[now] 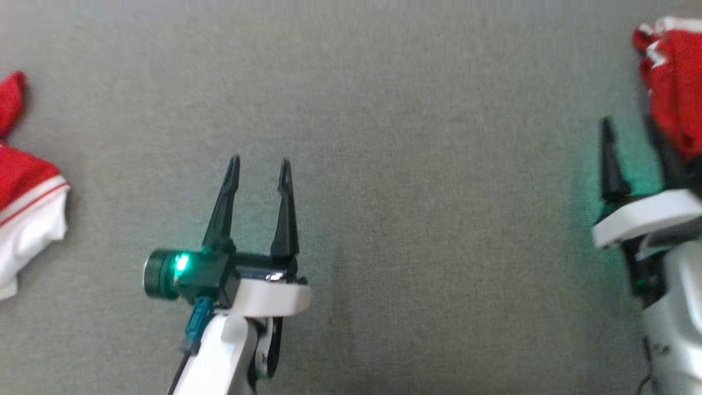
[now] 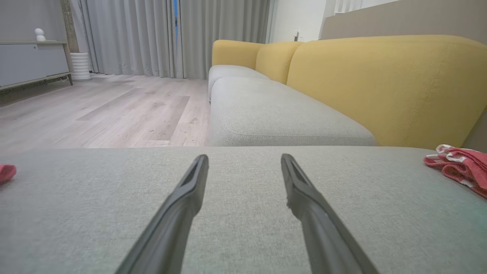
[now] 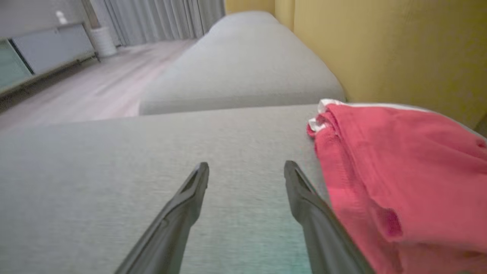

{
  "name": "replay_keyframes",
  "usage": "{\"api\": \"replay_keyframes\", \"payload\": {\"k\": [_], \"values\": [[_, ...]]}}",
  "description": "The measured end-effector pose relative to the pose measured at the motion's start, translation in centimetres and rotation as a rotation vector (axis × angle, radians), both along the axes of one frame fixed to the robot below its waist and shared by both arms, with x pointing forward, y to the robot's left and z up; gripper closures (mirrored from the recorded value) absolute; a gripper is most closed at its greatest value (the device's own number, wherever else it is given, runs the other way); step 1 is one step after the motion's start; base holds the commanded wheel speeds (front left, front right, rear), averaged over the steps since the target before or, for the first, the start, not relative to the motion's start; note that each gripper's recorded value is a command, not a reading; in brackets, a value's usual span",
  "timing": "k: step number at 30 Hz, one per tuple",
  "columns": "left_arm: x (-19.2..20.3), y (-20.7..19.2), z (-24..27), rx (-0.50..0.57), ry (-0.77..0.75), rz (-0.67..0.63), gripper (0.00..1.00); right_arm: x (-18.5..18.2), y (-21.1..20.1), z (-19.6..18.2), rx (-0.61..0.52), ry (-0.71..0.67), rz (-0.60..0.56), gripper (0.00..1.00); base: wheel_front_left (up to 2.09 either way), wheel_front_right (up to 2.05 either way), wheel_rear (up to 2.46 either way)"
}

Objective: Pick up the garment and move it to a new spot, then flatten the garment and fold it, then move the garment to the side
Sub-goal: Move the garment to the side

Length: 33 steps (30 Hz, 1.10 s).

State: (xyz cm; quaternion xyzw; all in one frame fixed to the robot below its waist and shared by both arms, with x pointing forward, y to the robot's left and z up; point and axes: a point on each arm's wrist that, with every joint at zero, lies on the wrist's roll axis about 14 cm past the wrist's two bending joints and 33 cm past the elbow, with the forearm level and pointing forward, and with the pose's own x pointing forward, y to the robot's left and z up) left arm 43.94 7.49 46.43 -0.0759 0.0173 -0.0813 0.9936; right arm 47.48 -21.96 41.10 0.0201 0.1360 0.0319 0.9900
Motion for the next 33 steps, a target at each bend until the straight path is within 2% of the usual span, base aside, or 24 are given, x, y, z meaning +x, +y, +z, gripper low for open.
{"api": "replay_keyframes", "payload": {"k": [4, 8, 14, 22, 33], "values": [[-2.5, 1.8, 1.4, 0.012, -0.016, 0.051, 0.0, -2.0, 3.7, 2.7, 0.088, -0.122, 0.065, 0.0, 0.0, 0.0, 0.0], [-4.6, 3.3, 2.7, 0.025, -0.045, 0.094, 0.0, -4.2, 5.0, 4.0, 0.11, -0.158, 0.087, 0.0, 0.0, 0.0, 0.0], [-7.7, 4.7, 4.5, 0.031, -0.099, 0.134, 0.0, -7.2, 7.3, 8.8, 0.147, -0.306, 0.115, 0.0, 0.0, 0.0, 0.0], [-10.6, 5.6, 5.4, 0.04, -0.135, 0.15, 0.0, -11.9, 7.9, 7.9, 0.15, -0.284, 0.116, 0.0, 0.0, 0.0, 0.0], [-11.4, 6.0, 5.9, 0.065, -0.159, 0.154, 0.0, -12.8, 8.4, 8.1, 0.159, -0.29, 0.122, 0.0, 0.0, 0.0, 0.0]]}}
